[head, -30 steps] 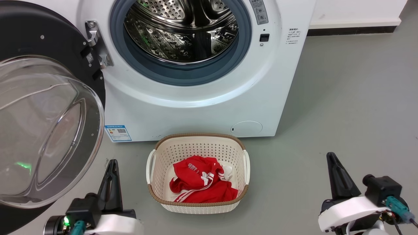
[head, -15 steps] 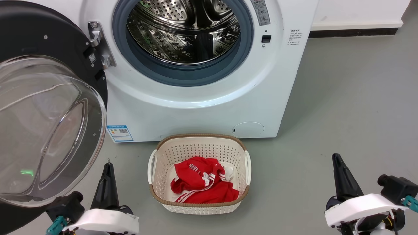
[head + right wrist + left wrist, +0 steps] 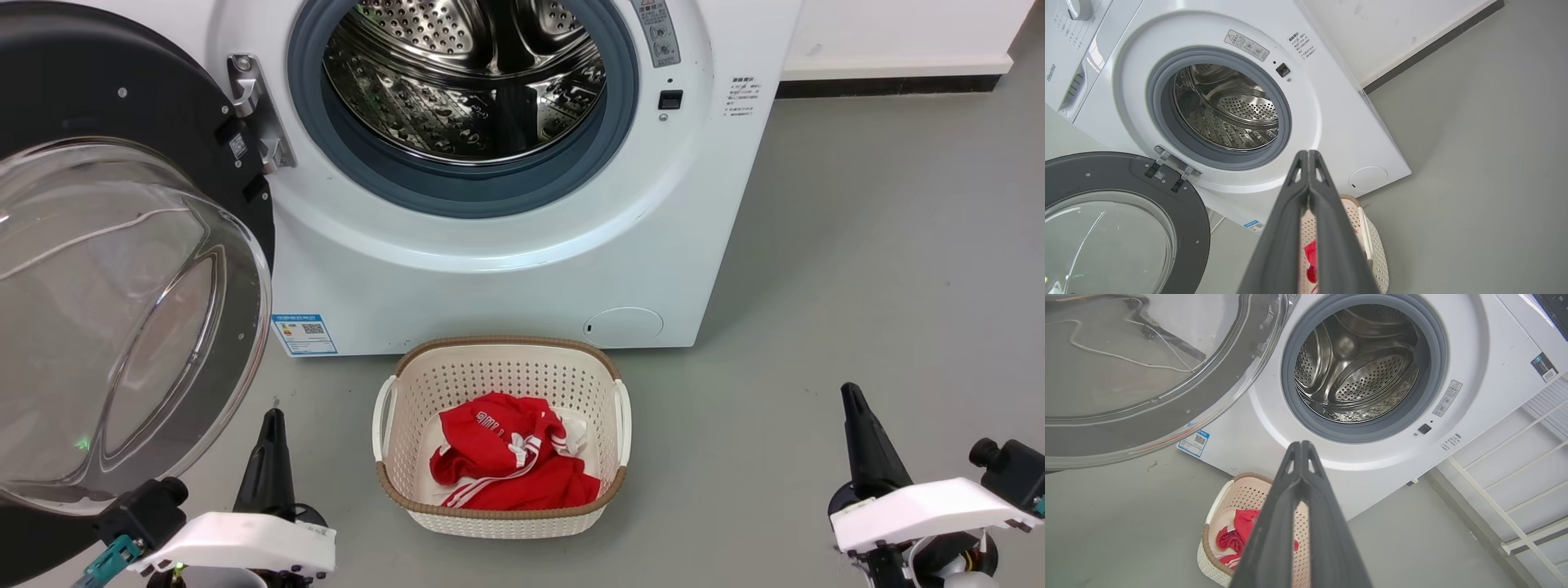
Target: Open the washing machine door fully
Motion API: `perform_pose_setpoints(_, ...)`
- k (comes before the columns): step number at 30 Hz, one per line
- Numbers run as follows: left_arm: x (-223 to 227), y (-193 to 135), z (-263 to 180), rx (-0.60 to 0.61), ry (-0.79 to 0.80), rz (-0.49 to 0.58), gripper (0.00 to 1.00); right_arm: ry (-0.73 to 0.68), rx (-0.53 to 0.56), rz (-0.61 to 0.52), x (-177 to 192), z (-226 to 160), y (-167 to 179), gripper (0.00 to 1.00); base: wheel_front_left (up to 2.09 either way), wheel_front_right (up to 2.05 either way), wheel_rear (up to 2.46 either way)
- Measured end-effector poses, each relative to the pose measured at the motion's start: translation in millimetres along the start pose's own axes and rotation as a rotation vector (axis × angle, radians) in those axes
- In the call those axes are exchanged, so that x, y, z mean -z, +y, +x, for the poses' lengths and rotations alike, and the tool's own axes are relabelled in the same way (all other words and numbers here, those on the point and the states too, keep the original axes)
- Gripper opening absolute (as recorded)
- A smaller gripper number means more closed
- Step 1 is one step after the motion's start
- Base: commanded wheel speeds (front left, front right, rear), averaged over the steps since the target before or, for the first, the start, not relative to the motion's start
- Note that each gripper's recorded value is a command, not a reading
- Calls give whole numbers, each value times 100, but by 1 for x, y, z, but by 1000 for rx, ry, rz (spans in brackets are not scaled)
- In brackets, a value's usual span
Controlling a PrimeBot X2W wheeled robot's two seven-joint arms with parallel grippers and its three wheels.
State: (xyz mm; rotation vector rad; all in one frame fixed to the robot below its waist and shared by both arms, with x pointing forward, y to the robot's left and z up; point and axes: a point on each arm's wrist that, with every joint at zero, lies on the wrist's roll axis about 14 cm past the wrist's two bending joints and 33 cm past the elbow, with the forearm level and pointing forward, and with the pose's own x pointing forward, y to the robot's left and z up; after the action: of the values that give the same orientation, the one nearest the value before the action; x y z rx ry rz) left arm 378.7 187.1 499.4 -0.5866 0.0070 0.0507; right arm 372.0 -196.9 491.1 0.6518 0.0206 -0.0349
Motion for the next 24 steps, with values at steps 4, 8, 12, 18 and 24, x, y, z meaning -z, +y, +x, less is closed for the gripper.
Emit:
perform_pose_setpoints(4, 0, 1, 2, -3, 7, -62, 0, 2, 6, 57, 0, 0, -1, 0, 0, 0, 0)
perform_pose_setpoints(8, 1, 3, 2, -12, 15, -121, 0, 6, 12, 112, 0, 1, -2, 0, 0, 0, 0)
perform_pose_setpoints(12, 2, 5, 2, -15, 25, -179, 0, 5, 13, 163, -1, 2, -2, 0, 0, 0, 0)
perform_pose_setpoints(18, 2, 5, 4, -16, 32, -260, 0, 8, 18, 242, -1, 3, -3, 0, 0, 0, 0)
perform_pose_setpoints(24, 3, 7, 4, -22, 42, -337, 0, 9, 22, 314, -2, 4, -4, 0, 0, 0, 0)
